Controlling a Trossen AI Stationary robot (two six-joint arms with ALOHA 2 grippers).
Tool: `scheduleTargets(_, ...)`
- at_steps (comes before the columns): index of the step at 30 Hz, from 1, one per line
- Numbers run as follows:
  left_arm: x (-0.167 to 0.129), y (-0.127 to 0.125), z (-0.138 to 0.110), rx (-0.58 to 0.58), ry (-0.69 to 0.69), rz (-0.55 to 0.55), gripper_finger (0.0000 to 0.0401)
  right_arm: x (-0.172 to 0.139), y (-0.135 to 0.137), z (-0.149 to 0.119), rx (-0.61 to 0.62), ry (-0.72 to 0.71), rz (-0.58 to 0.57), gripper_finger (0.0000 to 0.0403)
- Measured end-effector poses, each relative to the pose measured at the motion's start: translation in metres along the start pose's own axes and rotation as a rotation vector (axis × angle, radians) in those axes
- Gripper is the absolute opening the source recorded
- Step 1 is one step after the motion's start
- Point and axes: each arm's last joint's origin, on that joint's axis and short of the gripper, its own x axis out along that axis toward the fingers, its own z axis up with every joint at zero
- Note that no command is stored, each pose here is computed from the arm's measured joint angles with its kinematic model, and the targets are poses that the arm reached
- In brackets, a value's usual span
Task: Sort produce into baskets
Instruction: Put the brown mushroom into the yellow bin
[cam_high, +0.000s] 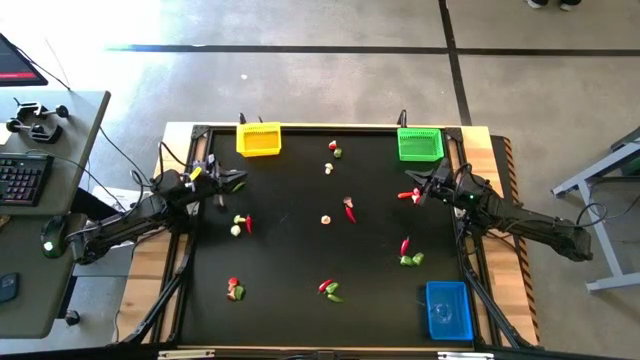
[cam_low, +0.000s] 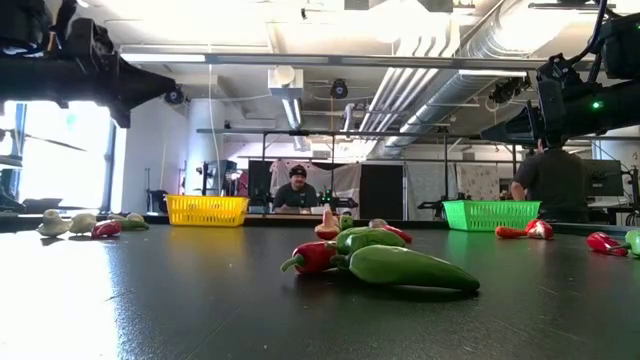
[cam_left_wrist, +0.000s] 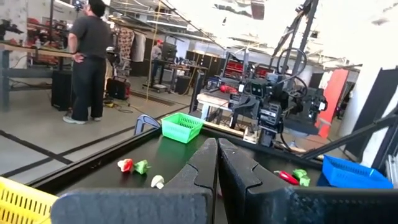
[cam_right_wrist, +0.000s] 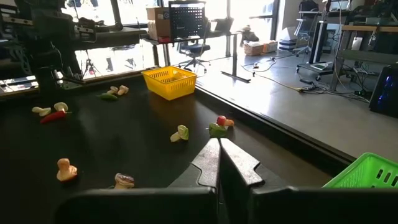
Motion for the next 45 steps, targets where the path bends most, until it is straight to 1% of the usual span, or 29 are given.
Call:
scheduleTargets(4, 0.001, -0.001, 0.001, 0.004, -0.004, -0.022, 0.0000, 0.000, 0.000, 0.000, 0.000, 0.000, 0.000, 0.0000)
scheduleTargets(7, 0.001, 0.000, 0.000, 0.006, 0.009, -0.017, 0.0000, 0.000, 0.000, 0.000, 0.000, 0.000, 0.000, 0.0000)
scheduleTargets(13, 0.005, 0.004, -0.005, 0.086, 0.047, 0.092, 0.0000, 0.000, 0.000, 0.000, 0.000, 0.000, 0.000, 0.0000)
scheduleTargets(16, 0.007, 0.006, -0.006, 0.091, 0.063, 0.139, 0.0000, 0.000, 0.000, 0.000, 0.000, 0.000, 0.000, 0.0000)
scheduleTargets(18, 0.009, 0.007, -0.006, 0.013, 0.047, 0.175, 0.0000, 0.000, 0.000, 0.000, 0.000, 0.000, 0.000, 0.0000)
scheduleTargets(20, 0.011, 0.010, -0.009, -0.070, 0.062, 0.238, 0.0000, 0.000, 0.000, 0.000, 0.000, 0.000, 0.000, 0.0000)
scheduleTargets(21, 0.011, 0.011, -0.012, -0.085, 0.085, 0.267, 0.0000, 0.000, 0.000, 0.000, 0.000, 0.000, 0.000, 0.0000)
scheduleTargets(23, 0.013, 0.012, -0.015, -0.087, 0.115, 0.283, 0.0000, 0.000, 0.000, 0.000, 0.000, 0.000, 0.000, 0.0000)
scheduleTargets(26, 0.017, 0.013, -0.016, -0.037, 0.135, 0.270, 0.0000, 0.000, 0.000, 0.000, 0.000, 0.000, 0.000, 0.0000)
scheduleTargets(28, 0.019, 0.013, -0.017, 0.055, 0.153, 0.247, 0.0000, 0.000, 0.000, 0.000, 0.000, 0.000, 0.000, 0.0000)
scheduleTargets(31, 0.023, 0.013, -0.017, 0.235, 0.174, 0.217, 0.0000, 0.000, 0.000, 0.000, 0.000, 0.000, 0.000, 0.0000)
scheduleTargets(32, 0.025, 0.013, -0.016, 0.286, 0.159, 0.214, 0.0000, 0.000, 0.000, 0.000, 0.000, 0.000, 0.000, 0.0000)
scheduleTargets(33, 0.027, 0.013, -0.013, 0.314, 0.128, 0.218, 0.0000, 0.000, 0.000, 0.000, 0.000, 0.001, 0.000, 0.0000)
scheduleTargets(35, 0.031, 0.011, -0.002, 0.296, 0.050, 0.214, 0.0000, 0.000, 0.000, 0.000, 0.000, 0.000, 0.000, 0.0000)
scheduleTargets(37, 0.035, 0.008, 0.009, 0.288, -0.003, 0.160, 0.0000, 0.000, 0.000, 0.000, 0.000, 0.001, 0.000, 0.0000)
scheduleTargets(39, 0.037, 0.006, 0.010, 0.302, 0.010, 0.093, 0.0000, 0.000, 0.000, 0.000, 0.000, 0.000, 0.000, 0.0000)
scheduleTargets(41, 0.039, 0.005, 0.009, 0.302, 0.032, 0.062, 0.0000, 0.000, 0.000, 0.000, 0.000, 0.000, 0.000, 0.0000)
scheduleTargets(45, 0.044, 0.004, 0.013, 0.167, 0.028, 0.051, 0.0000, 0.000, 0.000, 0.000, 0.000, 0.000, 0.000, 0.0000)
